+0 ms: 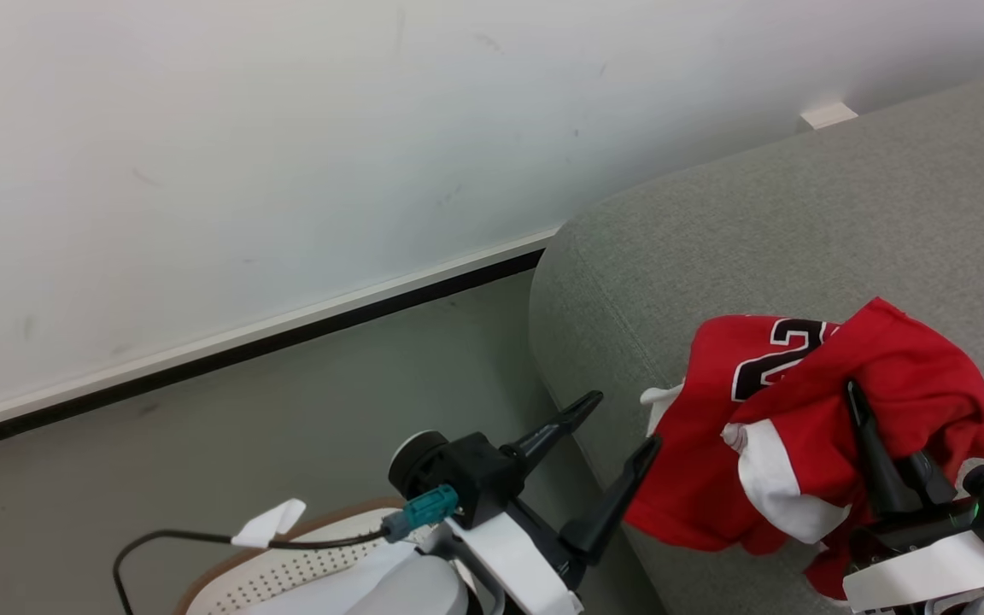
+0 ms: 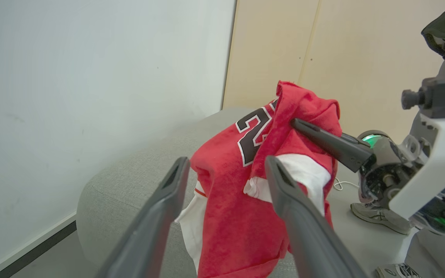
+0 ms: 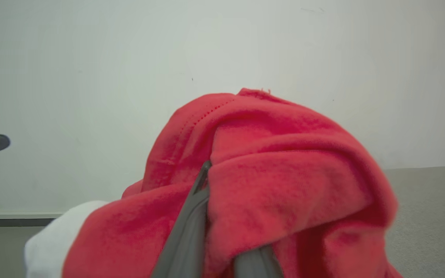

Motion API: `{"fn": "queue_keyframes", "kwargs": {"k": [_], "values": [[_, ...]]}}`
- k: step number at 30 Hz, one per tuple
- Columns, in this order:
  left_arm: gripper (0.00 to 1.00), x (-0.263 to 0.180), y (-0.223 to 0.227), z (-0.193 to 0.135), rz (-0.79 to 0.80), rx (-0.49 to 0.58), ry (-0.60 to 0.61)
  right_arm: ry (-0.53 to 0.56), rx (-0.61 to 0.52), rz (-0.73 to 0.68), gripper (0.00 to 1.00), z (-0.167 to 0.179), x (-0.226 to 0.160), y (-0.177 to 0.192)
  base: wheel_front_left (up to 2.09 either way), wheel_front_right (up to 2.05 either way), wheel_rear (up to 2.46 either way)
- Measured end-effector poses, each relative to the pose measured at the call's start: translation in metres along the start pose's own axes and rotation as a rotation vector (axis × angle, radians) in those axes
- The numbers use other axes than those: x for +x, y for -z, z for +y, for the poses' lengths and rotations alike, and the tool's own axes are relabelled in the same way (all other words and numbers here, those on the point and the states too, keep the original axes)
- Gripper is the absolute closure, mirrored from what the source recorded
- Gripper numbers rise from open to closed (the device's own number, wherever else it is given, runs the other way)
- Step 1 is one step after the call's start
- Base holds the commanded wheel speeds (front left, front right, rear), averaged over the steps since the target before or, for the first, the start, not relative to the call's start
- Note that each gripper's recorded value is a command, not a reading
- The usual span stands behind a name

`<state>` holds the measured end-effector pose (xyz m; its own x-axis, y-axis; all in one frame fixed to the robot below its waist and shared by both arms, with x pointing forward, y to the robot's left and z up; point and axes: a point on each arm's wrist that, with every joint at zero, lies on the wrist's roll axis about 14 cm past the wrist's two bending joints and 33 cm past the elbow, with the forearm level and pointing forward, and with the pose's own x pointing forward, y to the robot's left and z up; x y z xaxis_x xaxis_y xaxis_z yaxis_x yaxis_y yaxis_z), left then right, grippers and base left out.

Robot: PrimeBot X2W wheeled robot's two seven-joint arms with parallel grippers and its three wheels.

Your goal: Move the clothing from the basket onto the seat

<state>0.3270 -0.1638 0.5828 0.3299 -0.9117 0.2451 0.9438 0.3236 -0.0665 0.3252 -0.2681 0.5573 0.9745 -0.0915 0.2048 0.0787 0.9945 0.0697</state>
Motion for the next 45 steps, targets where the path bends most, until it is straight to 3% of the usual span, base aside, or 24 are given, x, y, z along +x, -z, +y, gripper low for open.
{"fn": "queue_keyframes", "kwargs": {"k": [10, 17, 27, 37, 45], "values": [[0.00, -0.002, 0.012, 0.008, 0.018, -0.023, -0.005, -0.005, -0.026, -0.012, 1.00, -0.002, 0.017, -0.006, 0.00, 0.00, 0.00], [0.00, -0.008, 0.027, 0.042, 0.037, -0.028, -0.034, -0.023, -0.095, -0.072, 1.00, -0.015, 0.073, -0.029, 0.00, 0.00, 0.00], [0.00, -0.029, 0.064, 0.113, 0.073, -0.050, -0.117, 0.032, -0.174, 0.000, 1.00, -0.061, 0.168, -0.007, 0.00, 0.00, 0.00], [0.00, -0.056, 0.116, 0.162, 0.121, -0.089, -0.185, 0.096, -0.212, 0.171, 1.00, -0.093, 0.235, 0.069, 0.00, 0.00, 0.00], [0.00, -0.068, 0.140, 0.176, 0.153, -0.120, -0.218, 0.170, -0.222, 0.513, 1.00, -0.117, 0.227, 0.155, 0.00, 0.00, 0.00]]}}
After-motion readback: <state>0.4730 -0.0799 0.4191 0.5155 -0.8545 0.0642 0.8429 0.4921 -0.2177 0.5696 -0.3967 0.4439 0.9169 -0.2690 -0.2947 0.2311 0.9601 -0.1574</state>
